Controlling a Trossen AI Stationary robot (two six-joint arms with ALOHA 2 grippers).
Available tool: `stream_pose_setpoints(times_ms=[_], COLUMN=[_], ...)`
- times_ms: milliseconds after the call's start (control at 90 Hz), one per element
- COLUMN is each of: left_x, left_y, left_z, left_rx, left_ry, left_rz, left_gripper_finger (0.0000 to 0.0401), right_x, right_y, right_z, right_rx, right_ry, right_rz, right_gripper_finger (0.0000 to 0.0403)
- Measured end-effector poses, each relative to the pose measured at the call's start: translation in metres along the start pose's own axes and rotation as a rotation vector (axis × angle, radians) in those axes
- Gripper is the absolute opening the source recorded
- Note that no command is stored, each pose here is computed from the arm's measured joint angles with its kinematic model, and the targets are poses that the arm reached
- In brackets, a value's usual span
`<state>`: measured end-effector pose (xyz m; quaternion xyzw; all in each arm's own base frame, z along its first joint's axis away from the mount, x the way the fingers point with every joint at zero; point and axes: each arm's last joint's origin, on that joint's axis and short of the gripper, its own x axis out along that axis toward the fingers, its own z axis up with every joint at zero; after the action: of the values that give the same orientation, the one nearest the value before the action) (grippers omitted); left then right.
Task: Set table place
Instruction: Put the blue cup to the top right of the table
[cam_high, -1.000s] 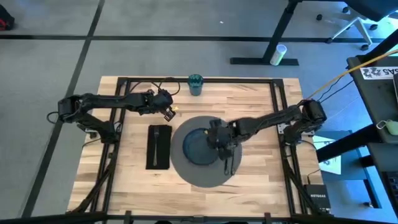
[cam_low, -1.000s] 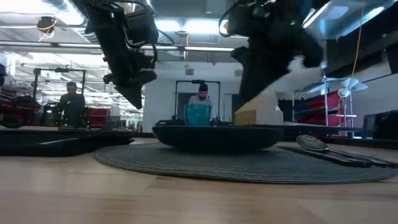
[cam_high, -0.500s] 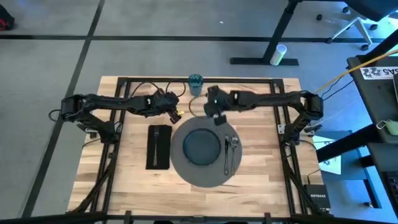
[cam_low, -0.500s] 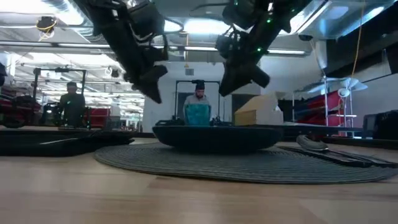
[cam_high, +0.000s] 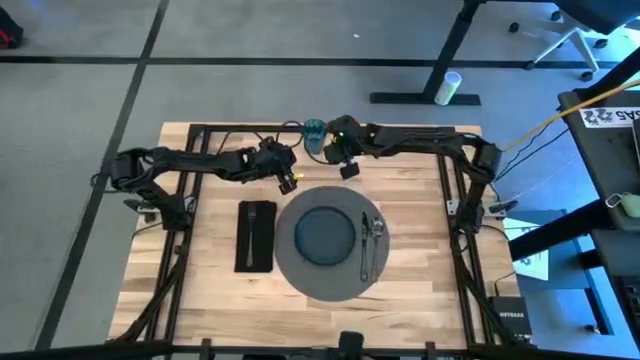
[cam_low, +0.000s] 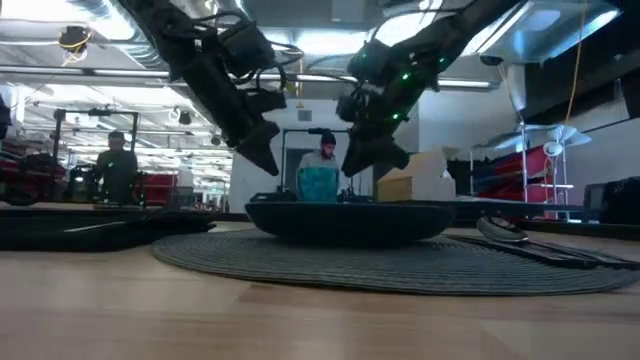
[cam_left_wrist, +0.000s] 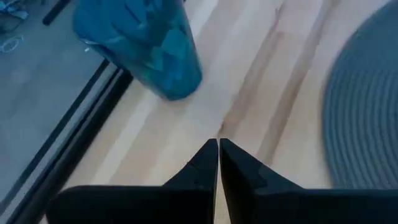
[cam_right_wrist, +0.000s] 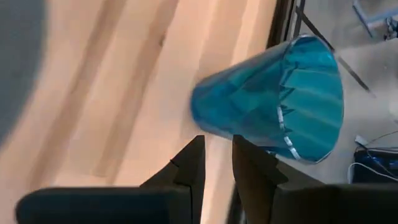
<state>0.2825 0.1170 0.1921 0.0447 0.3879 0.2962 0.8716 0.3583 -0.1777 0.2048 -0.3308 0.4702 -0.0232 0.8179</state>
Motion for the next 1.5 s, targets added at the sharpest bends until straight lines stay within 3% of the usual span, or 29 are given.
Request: stream_pose_setpoints(times_ms=[344, 556, 867, 989, 1189, 1322, 1500], left_x=[0.002, 0.004, 0.005, 0.005, 0.005, 0.005, 0.005], left_y=[0.007, 0.014, 0.018, 0.017, 0.017, 0.017, 0.017], left_z=[0.000, -0.001, -0.002, -0.002, -0.003, -0.003, -0.005], left_rx=[0.058, 0.047, 0.025, 0.014, 0.016, 0.016, 0.021], left_ry=[-0.004, 0.002, 0.006, 0.007, 0.013, 0.014, 0.032], left_rz=[0.005, 0.000, -0.003, -0.006, -0.006, -0.006, -0.008], left_gripper_finger=[0.0000, 0.0000, 0.0000, 0.0000, 0.0000, 0.0000, 0.0000], right_x=[-0.010, 0.002, 0.022, 0.021, 0.021, 0.021, 0.004], right_y=[-0.030, -0.036, -0.034, -0.034, -0.035, -0.036, -0.031], right_z=[0.020, 0.008, -0.003, -0.003, -0.002, -0.001, -0.005], right_rx=[-0.089, -0.095, -0.083, -0.084, -0.099, -0.111, -0.104], right_ry=[-0.020, -0.037, -0.004, -0.005, -0.018, -0.027, 0.049], right_rz=[-0.051, -0.038, -0.012, -0.011, -0.020, -0.030, 0.047], right_gripper_finger=[0.0084, 0.0126, 0.0128, 0.0107, 0.0013, 0.0012, 0.0004])
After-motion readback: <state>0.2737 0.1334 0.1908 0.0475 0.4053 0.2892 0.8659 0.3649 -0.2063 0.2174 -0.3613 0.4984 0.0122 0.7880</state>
